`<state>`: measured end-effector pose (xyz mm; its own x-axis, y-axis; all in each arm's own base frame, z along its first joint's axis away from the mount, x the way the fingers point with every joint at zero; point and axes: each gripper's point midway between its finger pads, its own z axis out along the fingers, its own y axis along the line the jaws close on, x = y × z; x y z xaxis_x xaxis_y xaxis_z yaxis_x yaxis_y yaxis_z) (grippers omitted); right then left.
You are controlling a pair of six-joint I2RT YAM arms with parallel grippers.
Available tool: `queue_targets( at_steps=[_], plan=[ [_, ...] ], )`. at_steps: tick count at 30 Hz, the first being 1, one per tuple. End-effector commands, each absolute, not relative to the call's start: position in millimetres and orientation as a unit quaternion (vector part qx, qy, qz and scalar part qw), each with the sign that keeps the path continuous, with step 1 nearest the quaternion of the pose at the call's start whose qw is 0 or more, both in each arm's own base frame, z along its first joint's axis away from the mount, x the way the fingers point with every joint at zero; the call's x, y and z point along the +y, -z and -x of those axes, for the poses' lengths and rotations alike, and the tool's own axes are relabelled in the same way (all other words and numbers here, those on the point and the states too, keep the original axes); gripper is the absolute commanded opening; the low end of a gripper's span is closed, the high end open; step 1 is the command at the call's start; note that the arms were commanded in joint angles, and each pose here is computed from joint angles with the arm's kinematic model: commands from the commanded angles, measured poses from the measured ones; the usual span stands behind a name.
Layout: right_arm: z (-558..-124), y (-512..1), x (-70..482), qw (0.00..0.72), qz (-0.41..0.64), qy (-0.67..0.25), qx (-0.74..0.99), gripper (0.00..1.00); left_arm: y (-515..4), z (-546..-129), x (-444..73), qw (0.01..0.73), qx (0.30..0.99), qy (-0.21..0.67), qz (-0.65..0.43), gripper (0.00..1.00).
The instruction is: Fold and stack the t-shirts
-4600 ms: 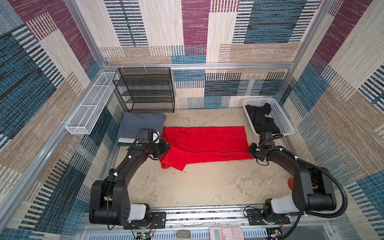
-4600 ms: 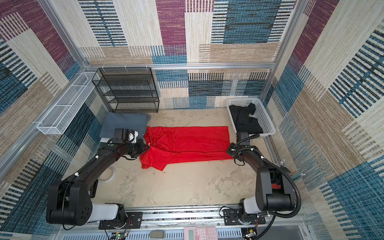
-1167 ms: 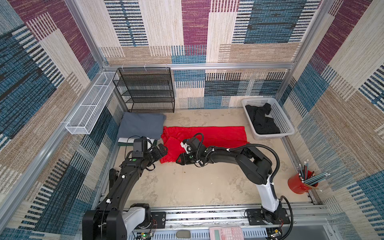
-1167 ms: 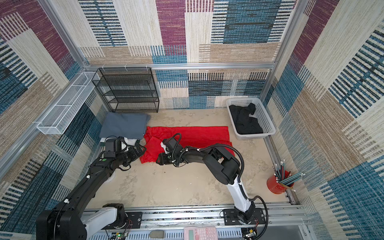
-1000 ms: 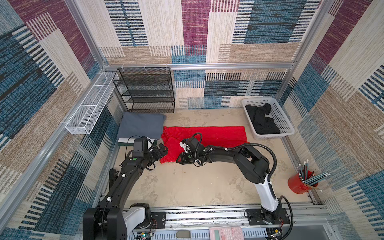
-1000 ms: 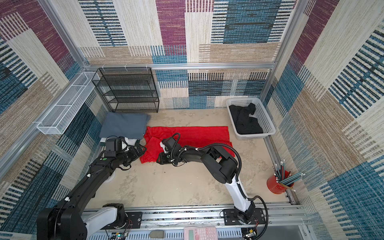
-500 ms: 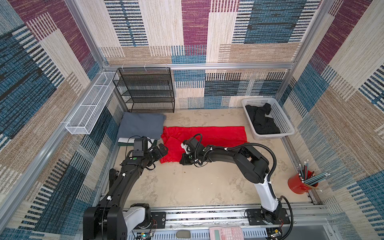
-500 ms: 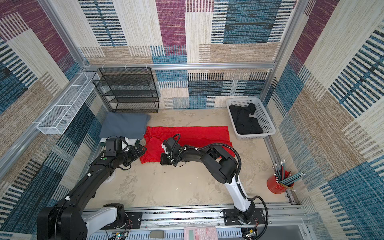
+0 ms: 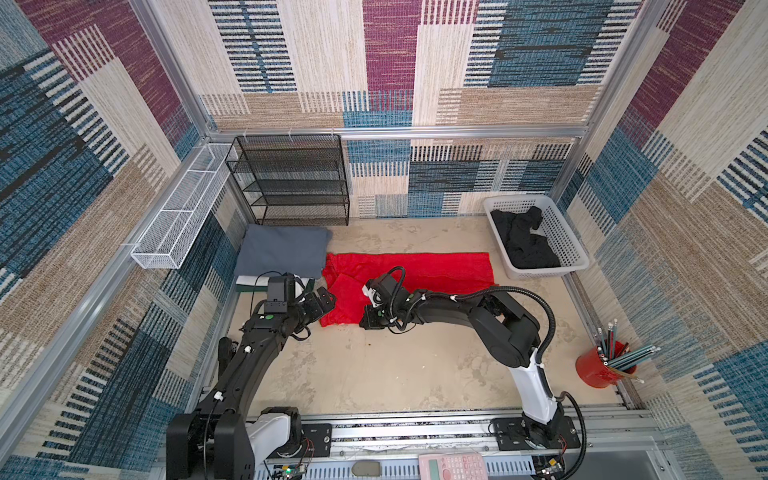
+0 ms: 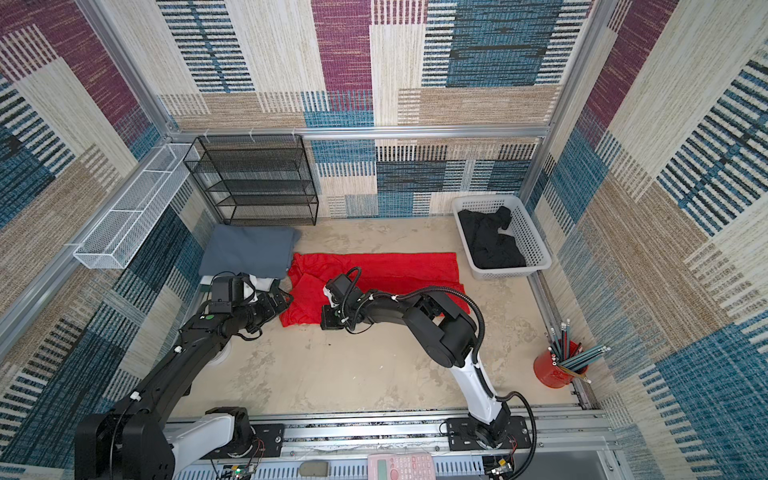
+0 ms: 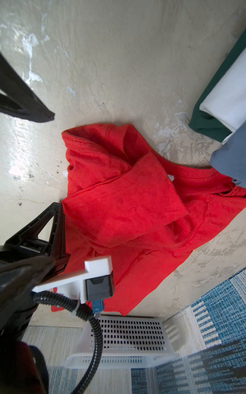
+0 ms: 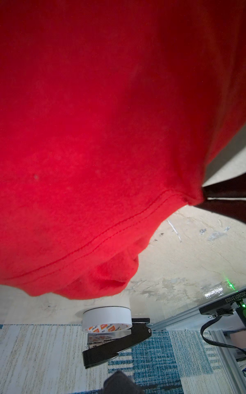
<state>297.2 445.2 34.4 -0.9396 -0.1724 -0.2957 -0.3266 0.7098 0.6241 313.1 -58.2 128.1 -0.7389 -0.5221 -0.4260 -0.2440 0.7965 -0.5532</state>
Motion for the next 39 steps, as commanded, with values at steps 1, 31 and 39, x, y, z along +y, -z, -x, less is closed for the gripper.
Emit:
queue_targets(
  at_steps=[1, 31, 39],
  plan=[
    [-299.9, -52.1, 453.0, 0.119, 0.136, -0.376, 0.909, 0.0, -127.1, -311.4, -57.9, 0.291, 0.905, 0.233, 0.204, 0.98],
    [-386.8, -74.2, 423.1, 0.237, 0.08, -0.285, 0.925, 0.0, -127.3, -314.0, -55.1, 0.289, 0.909, 0.226, 0.197, 0.98],
    [-428.5, -81.5, 411.3, 0.264, 0.071, -0.281, 0.92, 0.0, -126.5, -313.8, -54.0, 0.288, 0.911, 0.221, 0.196, 0.98]
  ],
)
